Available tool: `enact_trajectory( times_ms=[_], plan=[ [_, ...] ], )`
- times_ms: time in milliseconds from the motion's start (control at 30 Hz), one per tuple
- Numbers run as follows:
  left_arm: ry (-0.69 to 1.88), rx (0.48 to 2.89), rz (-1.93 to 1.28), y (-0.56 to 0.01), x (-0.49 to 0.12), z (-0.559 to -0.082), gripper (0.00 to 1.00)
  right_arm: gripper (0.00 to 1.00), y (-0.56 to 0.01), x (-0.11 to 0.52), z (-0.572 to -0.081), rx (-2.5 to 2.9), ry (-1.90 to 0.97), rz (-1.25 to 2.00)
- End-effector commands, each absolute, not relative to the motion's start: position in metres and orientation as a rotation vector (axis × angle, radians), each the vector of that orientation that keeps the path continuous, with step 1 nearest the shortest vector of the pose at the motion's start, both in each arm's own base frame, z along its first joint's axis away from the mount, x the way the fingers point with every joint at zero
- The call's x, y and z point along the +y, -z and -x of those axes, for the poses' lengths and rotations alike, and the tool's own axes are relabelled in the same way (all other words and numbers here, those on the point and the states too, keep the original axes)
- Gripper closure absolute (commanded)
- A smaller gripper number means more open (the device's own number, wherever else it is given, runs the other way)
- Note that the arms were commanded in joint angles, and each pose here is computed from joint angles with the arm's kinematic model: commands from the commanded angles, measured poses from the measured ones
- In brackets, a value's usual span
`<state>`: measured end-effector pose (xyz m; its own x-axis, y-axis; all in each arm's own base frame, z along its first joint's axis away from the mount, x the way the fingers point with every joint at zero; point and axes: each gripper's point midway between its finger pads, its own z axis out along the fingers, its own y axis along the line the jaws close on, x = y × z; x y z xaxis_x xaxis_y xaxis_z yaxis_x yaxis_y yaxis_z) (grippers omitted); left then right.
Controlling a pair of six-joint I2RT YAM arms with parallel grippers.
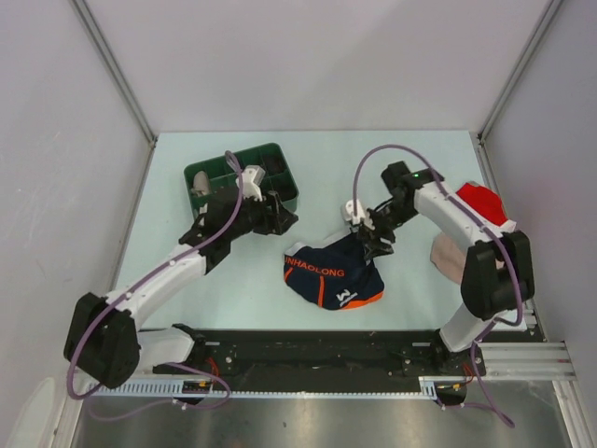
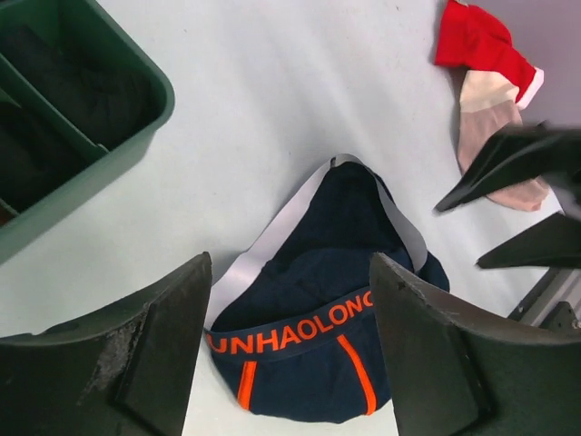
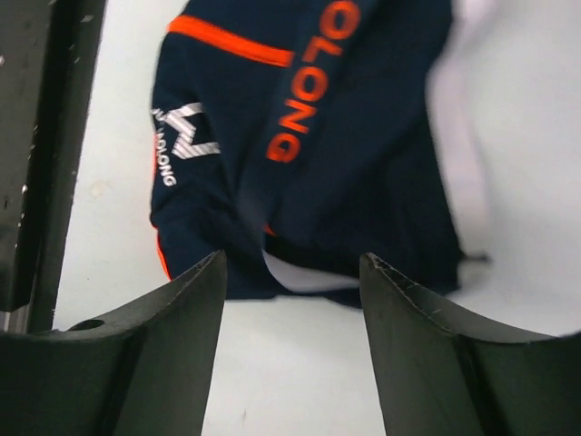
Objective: Roll the underwear
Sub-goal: Flatten out the underwear at the center of the board.
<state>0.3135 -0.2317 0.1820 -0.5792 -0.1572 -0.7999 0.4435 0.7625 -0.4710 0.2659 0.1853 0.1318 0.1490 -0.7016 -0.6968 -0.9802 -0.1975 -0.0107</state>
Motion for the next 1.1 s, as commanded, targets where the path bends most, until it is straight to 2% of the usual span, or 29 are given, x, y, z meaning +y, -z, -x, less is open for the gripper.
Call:
enact_trajectory(
  times_ms=[0,300,433,567,667,700,800,1067],
  plan=[
    [0.711,2.082,-0.245,-0.166,-0.207,-0.3,0.25,0.38,-0.093,0.192,-0.244,1.508,-0.803,2.224],
    [0.675,2.06,-0.252,-0.169,-0.191,-0.284,0.22,0.42,-0.06,0.185,-0.257,1.637,-0.672,2.289],
    [0.677,2.065,-0.274,-0.169,-0.192,-0.282,0.22,0.53,-0.048,0.173,-0.255,1.726,-0.644,2.32],
    [0.681,2.066,-0.287,-0.169,-0.193,-0.282,0.22,0.57,-0.047,0.164,-0.252,1.758,-0.625,2.327],
    [0.705,2.063,-0.303,-0.167,-0.198,-0.283,0.21,0.7,-0.045,0.162,-0.248,1.769,-0.643,2.334],
    [0.714,2.069,-0.31,-0.163,-0.2,-0.283,0.21,0.81,-0.046,0.161,-0.245,1.77,-0.65,2.339],
    [0.719,2.117,-0.343,-0.152,-0.208,-0.291,0.2,0.98,-0.062,0.163,-0.247,1.736,-0.62,2.313],
    [0.765,2.235,-0.424,-0.129,-0.241,-0.33,0.19,1.0,-0.132,0.143,-0.241,1.616,-0.499,2.185]
  ],
)
